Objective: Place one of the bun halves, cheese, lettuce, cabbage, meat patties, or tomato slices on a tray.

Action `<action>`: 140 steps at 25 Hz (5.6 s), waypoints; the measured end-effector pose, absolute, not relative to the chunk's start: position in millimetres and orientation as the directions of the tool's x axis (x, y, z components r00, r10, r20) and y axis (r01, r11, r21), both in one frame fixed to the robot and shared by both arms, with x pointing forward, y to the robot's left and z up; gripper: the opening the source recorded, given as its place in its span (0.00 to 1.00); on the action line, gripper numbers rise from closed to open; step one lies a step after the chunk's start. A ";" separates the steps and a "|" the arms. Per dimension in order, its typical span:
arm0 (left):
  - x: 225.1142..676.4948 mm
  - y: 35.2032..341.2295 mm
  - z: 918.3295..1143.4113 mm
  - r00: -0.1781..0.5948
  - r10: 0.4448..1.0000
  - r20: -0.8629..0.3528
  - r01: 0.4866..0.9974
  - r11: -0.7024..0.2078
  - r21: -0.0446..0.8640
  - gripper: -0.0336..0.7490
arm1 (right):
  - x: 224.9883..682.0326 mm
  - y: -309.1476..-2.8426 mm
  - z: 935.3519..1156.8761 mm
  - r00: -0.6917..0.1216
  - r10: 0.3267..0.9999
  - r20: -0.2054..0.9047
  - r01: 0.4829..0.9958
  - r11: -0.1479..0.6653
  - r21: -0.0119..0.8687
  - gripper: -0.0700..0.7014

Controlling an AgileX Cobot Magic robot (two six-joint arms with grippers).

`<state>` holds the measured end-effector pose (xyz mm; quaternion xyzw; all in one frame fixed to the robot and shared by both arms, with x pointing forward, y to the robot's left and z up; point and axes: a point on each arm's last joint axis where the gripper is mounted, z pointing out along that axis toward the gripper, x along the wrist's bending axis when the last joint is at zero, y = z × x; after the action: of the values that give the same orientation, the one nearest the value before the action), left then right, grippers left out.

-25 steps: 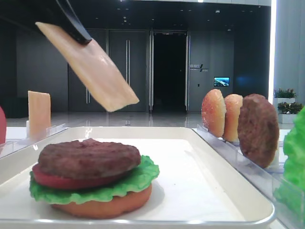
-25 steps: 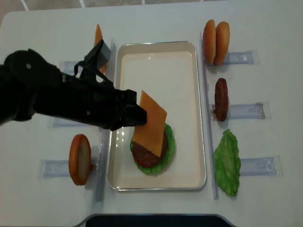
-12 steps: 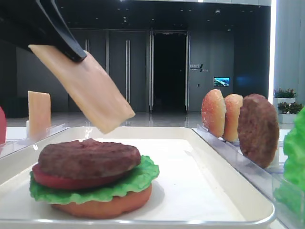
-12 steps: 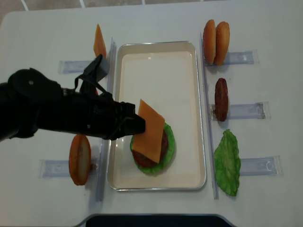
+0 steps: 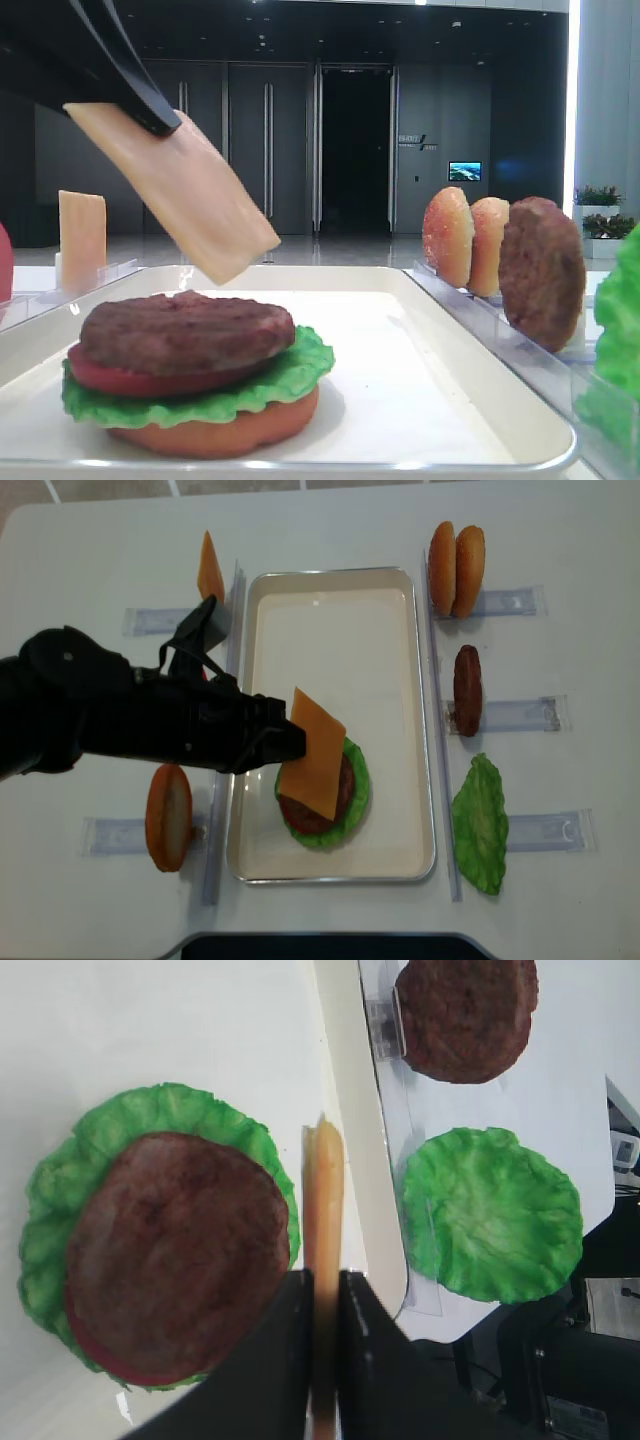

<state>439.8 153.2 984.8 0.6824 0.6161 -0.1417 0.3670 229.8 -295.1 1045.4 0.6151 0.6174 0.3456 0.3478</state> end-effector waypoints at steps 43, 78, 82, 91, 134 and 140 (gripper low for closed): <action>437.0 143.1 978.0 0.214 0.743 -0.634 0.948 0.000 0.320 0.08 | 229.8 -295.1 1045.4 -0.001 1.000 -0.004 0.519 0.004 0.855 0.76; 441.1 153.5 959.4 0.178 0.850 -0.496 0.959 -0.036 0.283 0.70 | 229.8 -295.1 1045.4 -0.001 1.000 -0.004 0.519 0.004 0.855 0.76; 444.7 156.8 960.9 0.175 0.878 -0.445 0.957 -0.045 0.288 0.71 | 229.8 -295.1 1045.4 -0.001 1.000 -0.004 0.519 0.004 0.855 0.76; 456.9 155.4 977.4 0.189 0.900 -0.393 0.948 -0.063 0.311 0.71 | 229.8 -295.1 1045.4 -0.001 1.000 -0.004 0.519 0.004 0.855 0.76; 416.2 281.6 1077.7 -0.068 0.994 0.085 0.869 0.017 0.494 0.71 | 229.8 -295.1 1045.4 -0.001 1.000 -0.004 0.519 0.004 0.855 0.76; 414.2 285.3 1077.5 -0.107 0.988 0.107 0.871 0.041 0.489 0.71 | 229.8 -295.1 1045.4 -0.001 1.000 -0.004 0.519 0.004 0.855 0.76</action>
<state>414.2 285.3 1077.5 0.6552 0.7095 0.2237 0.1311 229.8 -295.1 1045.4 0.6151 0.6174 0.3456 0.3478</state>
